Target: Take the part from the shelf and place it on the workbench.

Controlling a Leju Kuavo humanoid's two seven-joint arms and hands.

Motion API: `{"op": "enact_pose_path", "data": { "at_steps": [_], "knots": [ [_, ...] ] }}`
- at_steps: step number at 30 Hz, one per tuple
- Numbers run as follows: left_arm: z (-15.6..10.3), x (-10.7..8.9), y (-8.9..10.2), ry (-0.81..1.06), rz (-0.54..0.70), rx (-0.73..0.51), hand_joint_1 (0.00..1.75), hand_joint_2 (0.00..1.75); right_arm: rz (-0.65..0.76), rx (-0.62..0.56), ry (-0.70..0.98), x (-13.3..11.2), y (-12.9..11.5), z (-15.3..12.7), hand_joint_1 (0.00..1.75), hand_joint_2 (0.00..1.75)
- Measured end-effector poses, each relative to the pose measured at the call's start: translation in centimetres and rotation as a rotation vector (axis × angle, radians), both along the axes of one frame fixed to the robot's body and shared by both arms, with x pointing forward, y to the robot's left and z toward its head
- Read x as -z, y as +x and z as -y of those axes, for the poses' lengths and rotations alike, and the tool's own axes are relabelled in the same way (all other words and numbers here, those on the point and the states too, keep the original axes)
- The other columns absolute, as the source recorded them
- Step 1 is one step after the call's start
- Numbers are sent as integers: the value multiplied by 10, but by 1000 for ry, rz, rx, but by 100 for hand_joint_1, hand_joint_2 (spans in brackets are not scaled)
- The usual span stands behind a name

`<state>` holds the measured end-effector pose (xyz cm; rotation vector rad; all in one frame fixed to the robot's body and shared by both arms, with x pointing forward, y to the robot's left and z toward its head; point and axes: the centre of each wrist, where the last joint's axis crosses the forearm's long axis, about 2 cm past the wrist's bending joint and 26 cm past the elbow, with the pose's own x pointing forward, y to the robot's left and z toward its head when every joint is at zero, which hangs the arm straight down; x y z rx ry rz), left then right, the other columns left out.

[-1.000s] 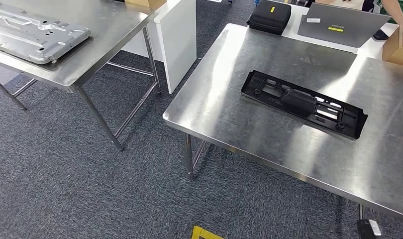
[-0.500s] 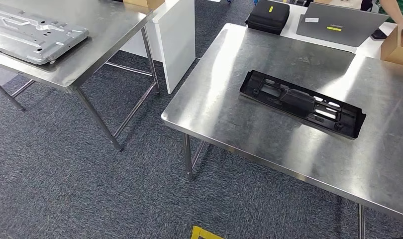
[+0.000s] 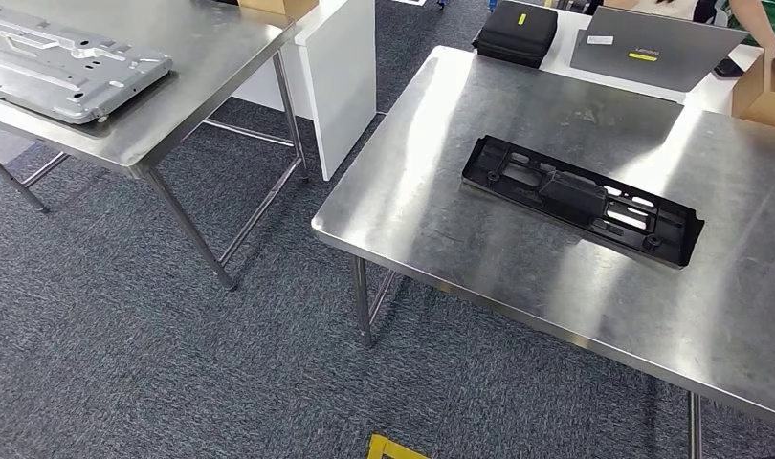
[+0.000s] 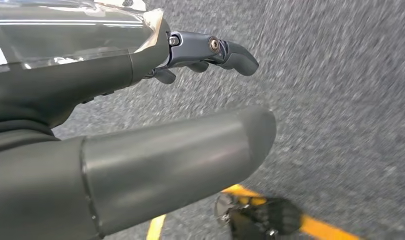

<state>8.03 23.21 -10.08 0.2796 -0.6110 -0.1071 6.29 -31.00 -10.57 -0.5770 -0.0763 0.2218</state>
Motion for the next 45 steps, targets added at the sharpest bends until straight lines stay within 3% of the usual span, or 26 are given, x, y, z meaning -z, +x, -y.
{"op": "enact_pose_path", "data": {
  "at_steps": [22,45],
  "knots": [
    [-9,2,-3,0,-14,27,0,0,-23,-50,70,1,-1,-31,0,0],
    [-12,4,-14,42,6,26,0,0,-8,-82,45,1,-6,-34,0,0]
  ]
}}
